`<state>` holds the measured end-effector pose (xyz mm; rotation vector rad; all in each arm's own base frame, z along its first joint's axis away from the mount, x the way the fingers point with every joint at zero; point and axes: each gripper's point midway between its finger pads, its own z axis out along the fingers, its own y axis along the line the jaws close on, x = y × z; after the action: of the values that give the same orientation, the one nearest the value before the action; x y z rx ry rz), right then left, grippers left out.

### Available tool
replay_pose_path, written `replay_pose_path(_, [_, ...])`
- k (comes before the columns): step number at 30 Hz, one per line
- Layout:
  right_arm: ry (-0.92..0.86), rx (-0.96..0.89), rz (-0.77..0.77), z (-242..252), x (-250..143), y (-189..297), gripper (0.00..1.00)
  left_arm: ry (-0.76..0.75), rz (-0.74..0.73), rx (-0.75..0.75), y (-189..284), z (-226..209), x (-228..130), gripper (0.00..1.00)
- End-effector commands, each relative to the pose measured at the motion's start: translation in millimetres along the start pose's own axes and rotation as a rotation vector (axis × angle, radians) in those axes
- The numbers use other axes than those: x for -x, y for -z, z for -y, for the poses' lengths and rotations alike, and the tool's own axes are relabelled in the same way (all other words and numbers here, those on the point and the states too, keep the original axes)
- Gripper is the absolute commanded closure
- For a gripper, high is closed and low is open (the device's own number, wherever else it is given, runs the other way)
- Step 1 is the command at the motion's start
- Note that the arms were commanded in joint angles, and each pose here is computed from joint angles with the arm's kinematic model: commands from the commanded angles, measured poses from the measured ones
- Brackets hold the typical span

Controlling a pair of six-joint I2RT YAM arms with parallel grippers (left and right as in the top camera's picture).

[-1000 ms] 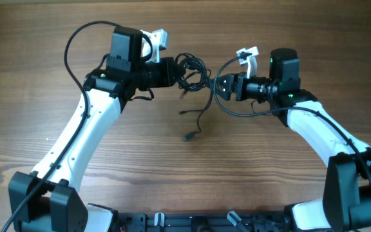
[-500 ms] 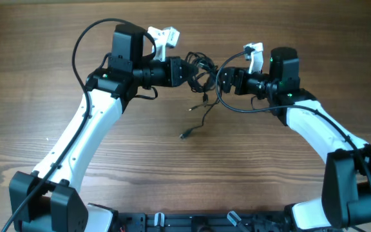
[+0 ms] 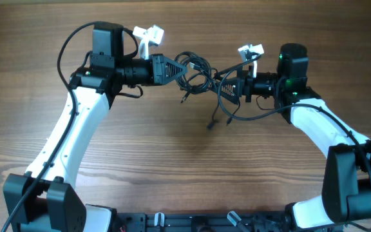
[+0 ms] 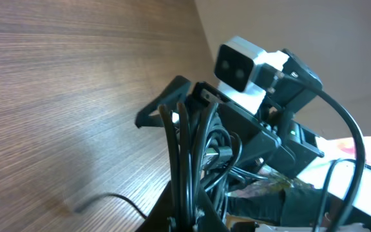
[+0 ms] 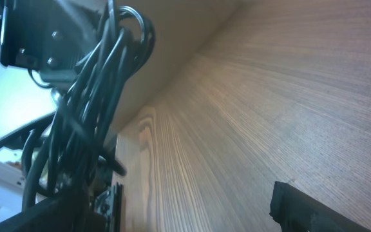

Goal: Untangle cables

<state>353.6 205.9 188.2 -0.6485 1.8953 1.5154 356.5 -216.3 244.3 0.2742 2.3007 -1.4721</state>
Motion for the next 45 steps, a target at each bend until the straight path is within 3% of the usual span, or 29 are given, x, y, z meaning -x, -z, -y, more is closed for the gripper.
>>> replay_pose_path(1, [-0.046,-0.009,0.022,1.5,8.1,-1.4,0.07,-0.013,-0.029,-0.050,-4.5,11.8,-4.3,0.96])
replay_pose_path(10, [-0.199,-0.231,0.163,38.9,32.4,3.0,0.06,-0.029,-0.104,-0.148,-14.7,36.0,-21.1,0.96])
replay_pose_path(22, [-0.182,-0.309,0.091,40.8,7.9,-28.3,0.02,-0.090,-0.118,-0.257,-10.6,55.9,-20.2,0.96])
replay_pose_path(25, [-0.289,-0.584,0.116,88.5,-7.3,-1.2,0.02,-0.091,-0.134,-0.291,-8.8,61.3,-23.1,0.96])
replay_pose_path(28, [-0.491,-0.981,0.177,143.7,-35.8,67.3,0.01,-0.092,-0.140,-0.304,-8.0,63.5,-24.3,0.96])
replay_pose_path(32, [-0.566,-1.105,0.219,163.4,-43.5,118.8,0.01,-0.092,-0.124,-0.271,-10.0,58.2,-21.4,0.96])
replay_pose_path(36, [-0.530,-1.006,0.180,158.9,-41.1,120.0,0.00,-0.085,-0.028,-0.068,-17.1,24.5,-4.1,0.96])
replay_pose_path(39, [-0.449,-0.812,0.099,138.3,-39.2,94.0,0.00,-0.049,0.041,0.139,-15.7,-12.1,5.8,0.94])
replay_pose_path(44, [-0.431,-0.568,0.054,105.8,-36.1,66.7,0.00,-0.018,0.050,0.225,-12.9,-28.0,4.3,0.92])
replay_pose_path(45, [-0.432,-0.494,0.044,94.8,-35.1,59.3,0.00,-0.018,0.050,0.225,-12.9,-28.0,4.4,0.86])
